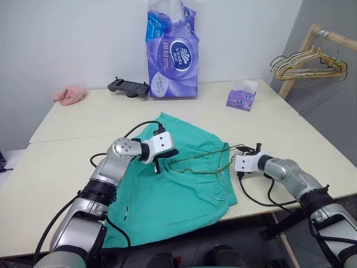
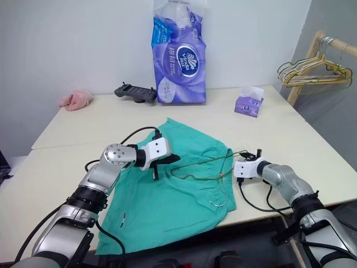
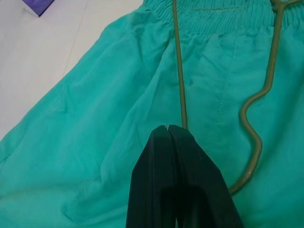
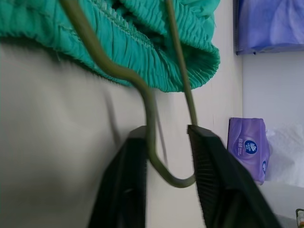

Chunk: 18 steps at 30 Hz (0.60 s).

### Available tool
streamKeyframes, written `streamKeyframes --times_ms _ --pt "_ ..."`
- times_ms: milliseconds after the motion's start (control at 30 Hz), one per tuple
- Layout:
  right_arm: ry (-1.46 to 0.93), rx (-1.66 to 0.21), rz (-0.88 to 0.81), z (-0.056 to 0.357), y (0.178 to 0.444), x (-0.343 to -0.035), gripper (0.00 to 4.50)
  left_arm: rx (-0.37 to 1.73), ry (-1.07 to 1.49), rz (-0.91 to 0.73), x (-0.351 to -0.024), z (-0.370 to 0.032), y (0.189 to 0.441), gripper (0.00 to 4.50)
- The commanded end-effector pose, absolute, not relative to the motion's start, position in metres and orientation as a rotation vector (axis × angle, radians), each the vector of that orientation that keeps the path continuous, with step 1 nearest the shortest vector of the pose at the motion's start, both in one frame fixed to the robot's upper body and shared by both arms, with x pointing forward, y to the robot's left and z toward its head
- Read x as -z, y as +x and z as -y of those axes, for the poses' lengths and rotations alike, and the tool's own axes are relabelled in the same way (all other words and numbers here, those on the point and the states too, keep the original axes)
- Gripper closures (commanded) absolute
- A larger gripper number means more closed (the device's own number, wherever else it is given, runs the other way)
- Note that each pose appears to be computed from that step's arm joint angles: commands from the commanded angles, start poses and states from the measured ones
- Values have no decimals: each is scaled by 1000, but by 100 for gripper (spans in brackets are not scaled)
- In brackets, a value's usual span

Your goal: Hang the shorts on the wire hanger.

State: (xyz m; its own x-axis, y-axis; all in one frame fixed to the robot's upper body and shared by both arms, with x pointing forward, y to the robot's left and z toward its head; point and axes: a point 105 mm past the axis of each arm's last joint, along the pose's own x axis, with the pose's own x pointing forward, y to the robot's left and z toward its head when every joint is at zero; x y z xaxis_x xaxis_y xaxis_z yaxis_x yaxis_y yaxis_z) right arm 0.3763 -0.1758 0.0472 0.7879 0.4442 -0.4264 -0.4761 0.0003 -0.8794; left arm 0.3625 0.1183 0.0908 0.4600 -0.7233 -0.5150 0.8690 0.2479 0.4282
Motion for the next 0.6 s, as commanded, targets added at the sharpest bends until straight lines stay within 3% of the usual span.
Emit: streamKeyframes --times_ms 33,300,400,500,600 --pt "-1406 -685 31 181 378 -69 445 1086 755 -167 -108 -117 365 450" --pt "-1397 -721 99 181 360 -100 449 1064 743 -157 -115 -131 367 450" --pt "-1411 -723 72 189 355 -106 449 1098 602 -115 -135 -128 365 450" --pt "-1416 -705 24 202 354 -109 450 1117 508 -89 -156 -131 367 390" --pt "-1408 -675 -57 219 357 -108 450 1160 425 -67 -172 -130 363 298"
